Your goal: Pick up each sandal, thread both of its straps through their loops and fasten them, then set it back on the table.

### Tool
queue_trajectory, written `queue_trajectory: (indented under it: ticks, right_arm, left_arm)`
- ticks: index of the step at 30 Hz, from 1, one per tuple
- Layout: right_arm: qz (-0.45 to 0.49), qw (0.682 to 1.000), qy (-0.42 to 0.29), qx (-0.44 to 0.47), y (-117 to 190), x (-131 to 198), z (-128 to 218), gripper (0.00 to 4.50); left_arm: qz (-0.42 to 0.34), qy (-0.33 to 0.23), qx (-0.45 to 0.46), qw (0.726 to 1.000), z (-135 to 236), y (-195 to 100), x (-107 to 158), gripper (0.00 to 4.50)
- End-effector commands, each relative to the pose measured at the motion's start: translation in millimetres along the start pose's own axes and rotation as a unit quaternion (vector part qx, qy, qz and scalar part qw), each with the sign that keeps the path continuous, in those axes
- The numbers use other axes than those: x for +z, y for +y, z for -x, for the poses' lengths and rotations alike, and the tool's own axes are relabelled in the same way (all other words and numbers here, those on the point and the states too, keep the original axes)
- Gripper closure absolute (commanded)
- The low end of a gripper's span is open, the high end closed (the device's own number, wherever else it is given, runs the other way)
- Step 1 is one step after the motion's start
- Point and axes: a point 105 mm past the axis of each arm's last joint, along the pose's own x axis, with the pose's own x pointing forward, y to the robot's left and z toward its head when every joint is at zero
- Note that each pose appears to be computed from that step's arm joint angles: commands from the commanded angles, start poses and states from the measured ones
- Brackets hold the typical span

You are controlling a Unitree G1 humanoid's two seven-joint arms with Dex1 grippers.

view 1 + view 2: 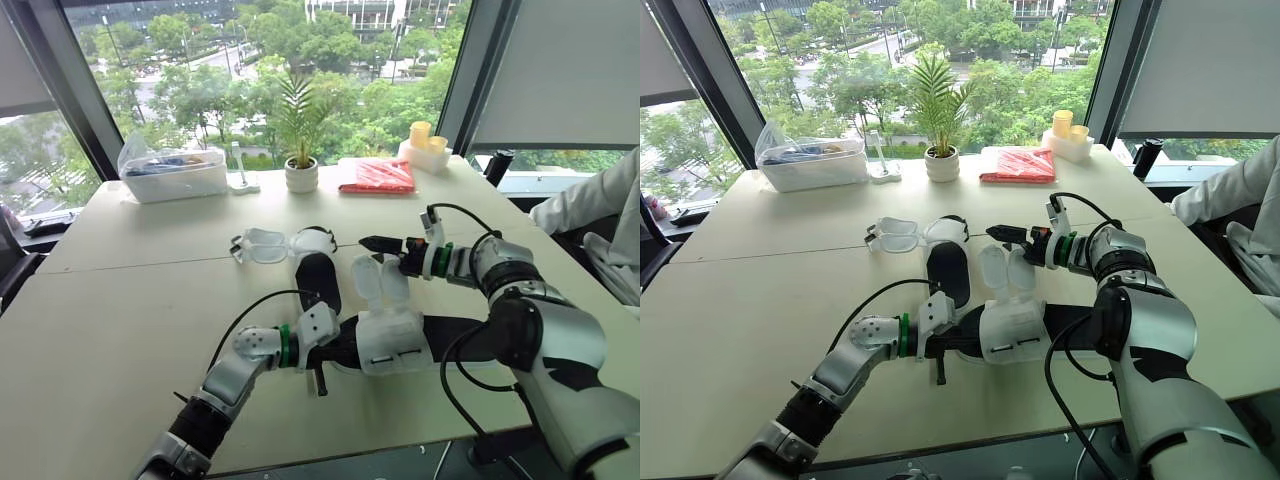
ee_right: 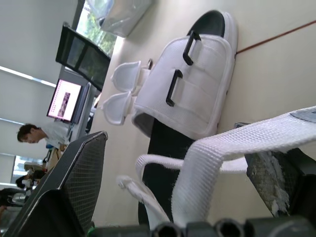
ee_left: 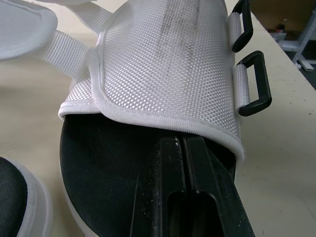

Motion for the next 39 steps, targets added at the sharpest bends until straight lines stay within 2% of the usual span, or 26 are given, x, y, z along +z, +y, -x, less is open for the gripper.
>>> queue_trajectory:
  ticks: [1, 2, 3, 4, 6, 11, 12, 17, 19, 22, 24, 27, 30, 34, 37, 39]
  right_arm:
    - [0.028, 0.998, -0.053, 0.019, 20, 29, 0, 0.00]
    - [0.029, 0.997, -0.065, 0.016, 21, 34, 0, 0.00]
    - [0.029, 0.997, -0.074, 0.014, 22, 38, 1, 0.64]
    - [0.030, 0.996, -0.081, 0.013, 23, 41, 2, 0.86]
    - [0.033, 0.996, -0.088, 0.013, 24, 44, 3, 1.74]
    - [0.036, 0.994, -0.098, 0.038, 33, 53, 11, 4.27]
    - [0.037, 0.993, -0.099, 0.047, 36, 55, 14, 4.40]
    - [0.066, 0.989, -0.081, 0.101, 61, 59, 31, 4.40]
    - [0.153, 0.982, -0.040, 0.106, 73, 41, 40, 4.40]
    - [0.281, 0.954, -0.006, 0.102, 87, 11, 47, 4.40]
    - [0.372, 0.922, 0.020, 0.105, 99, -20, 55, 4.40]
    - [0.503, 0.856, 0.055, 0.100, 103, -60, 65, 4.40]
    - [0.620, 0.774, 0.065, 0.108, 105, -89, 76, 4.40]
    - [0.752, 0.645, 0.065, 0.124, 102, -115, 88, 4.40]
    - [0.819, 0.550, 0.064, 0.152, 95, -134, 95, 4.40]
    - [0.845, 0.501, 0.069, 0.172, 87, -145, 98, 4.40]
  left_arm:
    - [0.019, 0.032, 0.000, 0.999, 3, -4, -17, 4.48]
    - [0.020, 0.031, 0.001, 0.999, 3, -4, -17, 4.48]
    - [0.021, 0.031, 0.002, 0.999, 3, -4, -17, 4.50]
    - [0.022, 0.030, 0.003, 0.999, 3, -4, -17, 4.50]
    - [0.023, 0.030, 0.004, 0.999, 3, -5, -17, 4.50]
    - [0.025, 0.029, 0.006, 0.999, 2, -4, -17, 4.50]
    - [0.025, 0.029, 0.005, 0.999, 2, -5, -17, 4.50]
    - [0.030, 0.027, 0.006, 0.999, 2, -6, -17, 4.50]
    - [0.032, 0.027, 0.007, 0.999, 2, -6, -17, 4.50]
    - [0.033, 0.027, 0.006, 0.999, 3, -6, -18, 4.50]
    - [0.039, 0.027, 0.008, 0.999, 4, -5, -18, 4.50]
    - [0.046, 0.028, 0.010, 0.999, 5, -3, -19, 4.50]
    - [0.048, 0.028, 0.012, 0.998, 5, -2, -20, 4.50]
    - [0.050, 0.027, 0.010, 0.998, 4, -2, -19, 4.50]
    - [0.052, 0.028, 0.008, 0.998, 4, -2, -20, 4.50]
    - [0.053, 0.028, 0.009, 0.998, 4, -2, -20, 4.50]
